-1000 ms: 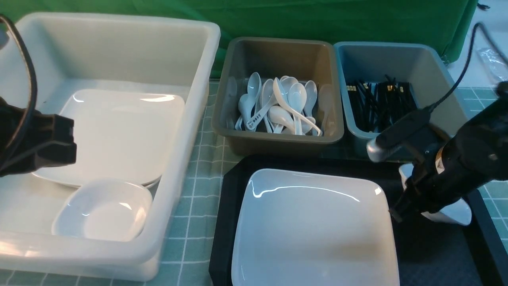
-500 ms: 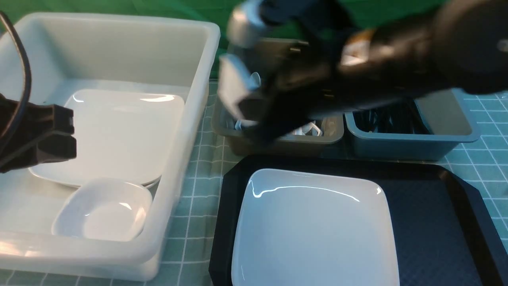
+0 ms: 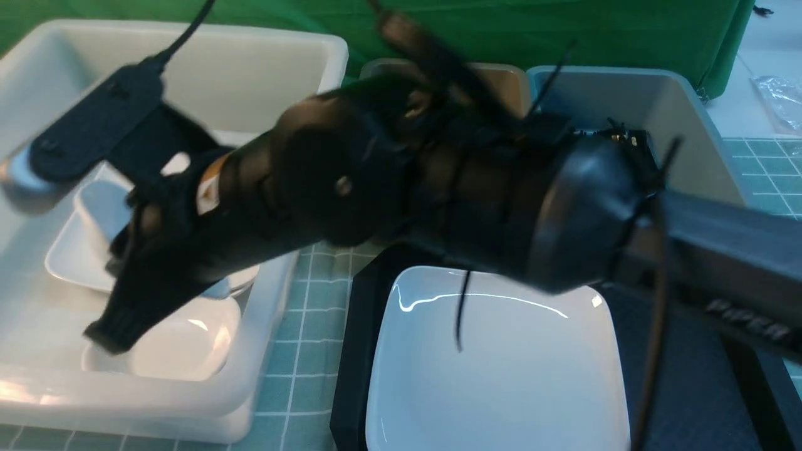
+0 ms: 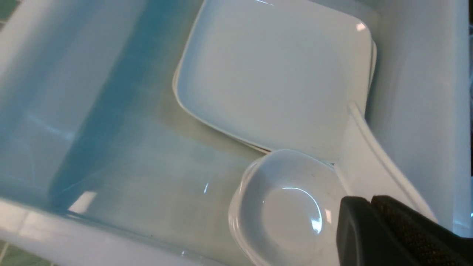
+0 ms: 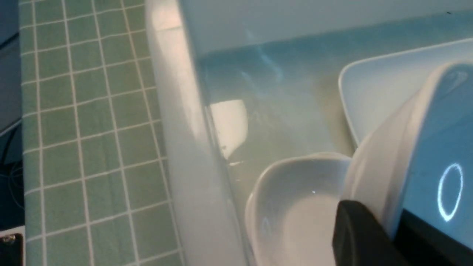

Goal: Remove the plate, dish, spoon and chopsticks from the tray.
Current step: Use the right arm to put the small plate into the large storage box on the left

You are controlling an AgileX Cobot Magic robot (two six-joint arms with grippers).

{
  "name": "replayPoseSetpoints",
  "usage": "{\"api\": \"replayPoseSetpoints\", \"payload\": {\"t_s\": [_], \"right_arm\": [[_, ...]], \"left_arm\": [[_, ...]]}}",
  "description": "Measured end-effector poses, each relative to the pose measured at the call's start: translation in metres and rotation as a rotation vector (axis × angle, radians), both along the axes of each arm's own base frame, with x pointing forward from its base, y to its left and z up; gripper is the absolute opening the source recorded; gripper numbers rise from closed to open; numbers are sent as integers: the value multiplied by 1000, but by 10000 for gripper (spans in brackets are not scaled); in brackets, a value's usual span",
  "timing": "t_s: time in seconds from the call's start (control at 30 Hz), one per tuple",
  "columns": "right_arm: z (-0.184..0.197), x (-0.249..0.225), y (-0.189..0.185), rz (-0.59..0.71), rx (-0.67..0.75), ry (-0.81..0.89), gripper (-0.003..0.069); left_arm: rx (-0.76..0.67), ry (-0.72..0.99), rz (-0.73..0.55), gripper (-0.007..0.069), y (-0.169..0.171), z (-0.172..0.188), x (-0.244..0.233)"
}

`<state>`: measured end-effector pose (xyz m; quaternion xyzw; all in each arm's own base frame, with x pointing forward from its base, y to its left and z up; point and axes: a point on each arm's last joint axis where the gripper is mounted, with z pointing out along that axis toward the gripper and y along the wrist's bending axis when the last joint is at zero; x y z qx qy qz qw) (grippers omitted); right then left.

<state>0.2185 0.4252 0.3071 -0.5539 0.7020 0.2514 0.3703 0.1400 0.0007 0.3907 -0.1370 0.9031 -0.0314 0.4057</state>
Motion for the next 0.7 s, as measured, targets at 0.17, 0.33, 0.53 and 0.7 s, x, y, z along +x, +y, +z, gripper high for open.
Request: {"api": "replayPoseSetpoints", "payload": {"t_s": [0.17,0.33,0.53,0.7], "right_arm": [[-29,6,13,-11,-18,10,64],[-55,11,20,-15,-54,28,179],[-56,7,17,-15,-97,82,444],[-38,1,8,-25,-108,118,490]], "left_arm": [[3,-1,12,13,1,2,-7],[4,22,15,13,2,0,-9],[9,33,12,13,2,-1,-10],[17,39,5,13,2,-1,-10]]}}
